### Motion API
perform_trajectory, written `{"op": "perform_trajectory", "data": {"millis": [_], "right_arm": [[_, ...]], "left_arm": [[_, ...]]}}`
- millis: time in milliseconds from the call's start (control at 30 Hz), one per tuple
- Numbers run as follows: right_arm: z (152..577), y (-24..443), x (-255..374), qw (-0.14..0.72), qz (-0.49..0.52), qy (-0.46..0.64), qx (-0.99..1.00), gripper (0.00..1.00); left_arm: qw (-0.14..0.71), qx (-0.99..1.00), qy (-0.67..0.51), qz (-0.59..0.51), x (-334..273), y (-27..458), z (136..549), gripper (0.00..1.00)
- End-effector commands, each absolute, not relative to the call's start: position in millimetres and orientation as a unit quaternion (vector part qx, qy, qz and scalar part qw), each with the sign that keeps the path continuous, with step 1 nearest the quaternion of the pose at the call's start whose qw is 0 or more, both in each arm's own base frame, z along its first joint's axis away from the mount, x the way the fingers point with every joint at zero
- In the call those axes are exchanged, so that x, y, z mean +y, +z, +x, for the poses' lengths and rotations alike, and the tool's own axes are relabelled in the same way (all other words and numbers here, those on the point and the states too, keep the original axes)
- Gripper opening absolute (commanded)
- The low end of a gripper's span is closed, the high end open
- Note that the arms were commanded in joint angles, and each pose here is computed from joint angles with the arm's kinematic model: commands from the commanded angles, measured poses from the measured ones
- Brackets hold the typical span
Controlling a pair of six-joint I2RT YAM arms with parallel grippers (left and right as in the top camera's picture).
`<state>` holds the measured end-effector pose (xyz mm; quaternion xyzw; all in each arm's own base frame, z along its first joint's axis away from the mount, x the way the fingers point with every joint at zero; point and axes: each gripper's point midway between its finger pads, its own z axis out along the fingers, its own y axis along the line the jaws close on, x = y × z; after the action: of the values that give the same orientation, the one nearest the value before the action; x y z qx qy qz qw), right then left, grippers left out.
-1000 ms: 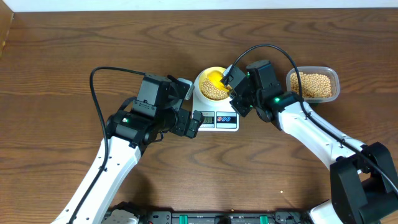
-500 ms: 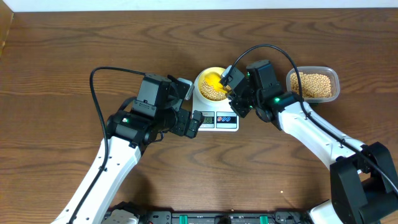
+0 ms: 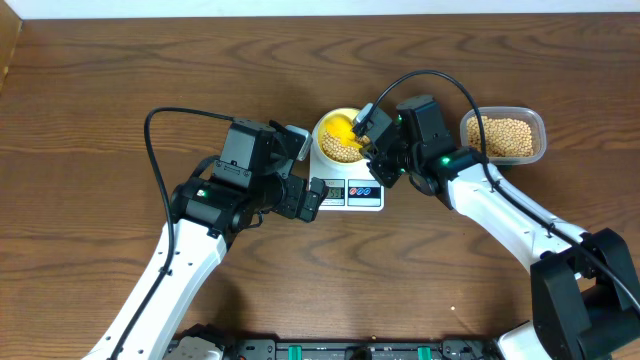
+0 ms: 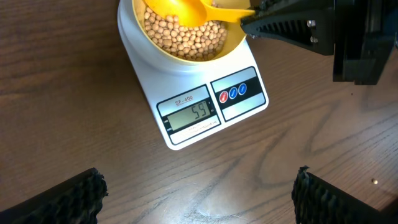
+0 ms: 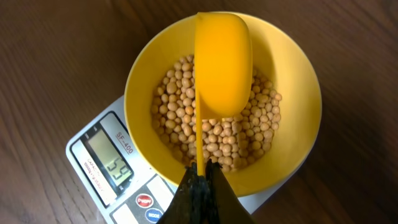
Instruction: Scoop item into bowl and weigh 50g on scale
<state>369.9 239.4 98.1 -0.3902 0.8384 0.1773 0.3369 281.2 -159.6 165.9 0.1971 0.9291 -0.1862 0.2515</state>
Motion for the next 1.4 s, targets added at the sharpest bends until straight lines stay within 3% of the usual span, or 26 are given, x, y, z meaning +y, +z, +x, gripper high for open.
{"op": "perform_trajectory", "data": {"millis": [0,1367], "right_arm": [[368,99,243,0.330,-0.375,0.198,0.843,0.01],[378,123,215,0.302,-0.243,0.346,0.854,0.01]], "left_arm": [[0.255,0.929,-0.181,0.201,-158,166,283,0.98],[0.255,0.929,-0.181,0.201,-158,166,283,0.98]]}}
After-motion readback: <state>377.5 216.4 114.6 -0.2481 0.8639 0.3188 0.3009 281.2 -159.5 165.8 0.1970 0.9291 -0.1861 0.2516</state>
